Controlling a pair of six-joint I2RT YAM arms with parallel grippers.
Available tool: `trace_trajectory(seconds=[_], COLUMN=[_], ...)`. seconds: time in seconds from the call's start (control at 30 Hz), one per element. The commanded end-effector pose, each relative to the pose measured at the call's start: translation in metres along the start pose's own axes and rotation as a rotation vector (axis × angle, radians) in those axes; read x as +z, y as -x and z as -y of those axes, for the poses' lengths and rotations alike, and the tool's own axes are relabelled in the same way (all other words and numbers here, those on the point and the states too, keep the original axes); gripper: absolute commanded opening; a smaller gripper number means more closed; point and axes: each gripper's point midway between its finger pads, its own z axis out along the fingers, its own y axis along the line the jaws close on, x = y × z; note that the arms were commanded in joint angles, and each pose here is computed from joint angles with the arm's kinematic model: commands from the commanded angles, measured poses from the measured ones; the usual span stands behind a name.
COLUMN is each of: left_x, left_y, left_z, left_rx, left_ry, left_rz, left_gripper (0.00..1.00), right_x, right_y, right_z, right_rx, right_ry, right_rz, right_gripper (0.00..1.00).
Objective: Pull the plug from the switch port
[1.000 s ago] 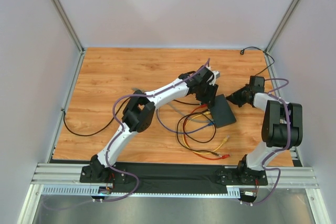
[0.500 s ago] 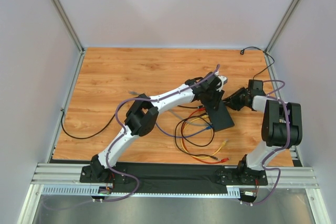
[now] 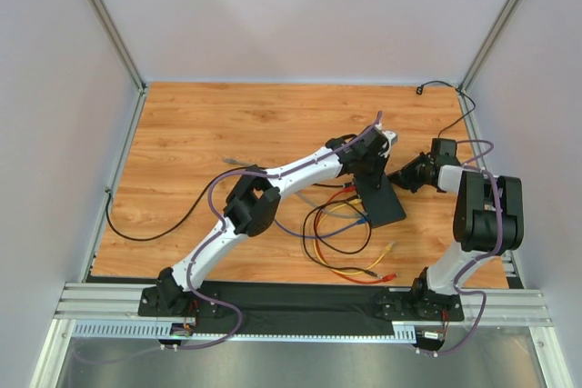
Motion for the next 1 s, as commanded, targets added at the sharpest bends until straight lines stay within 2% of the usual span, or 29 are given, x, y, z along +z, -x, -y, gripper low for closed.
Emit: trace_trajectory(seconds=[0.0,0.07,0.13,0.6,0.83,0.97], left_x=[0.020,0.022,0.024,0.040,0.048,0.049], left_y=[-0.037,-0.052,-0.059,-0.124,-0.149,-0.148], left_z=[-0.010,-0.018,-0.018,-0.050,-0.057,-0.058], left_rx=[-0.095,-0.141,-0.185,-0.332,-0.371,-0.372], left_ry=[0.026,0.051,0.062,0.187,0.200,0.207], left_rz=[-0.122,-0.165,-0.176,-0.330,-0.373,-0.366], left_gripper=[0.10,0.04,0.00,0.00,0.00,0.00], right_x=[0.003,0.002,0.002,0.004,-0.009,-0.007], right_y=[0.006,0.007,0.010,0.042,0.065,0.064], right_z=[-0.010,-0.008,-0.008,0.004,-0.011,-0.015], right_rx=[0.025,0.046,0.053,0.170,0.158,0.162], right_ry=[0.042,0.029,0.020,-0.121,-0.095,-0.094], right_rz=[-0.005,0.003,0.020,0.159,0.278,0.257], right_gripper=[0.07,0.01,0.00,0.00,0.00,0.00])
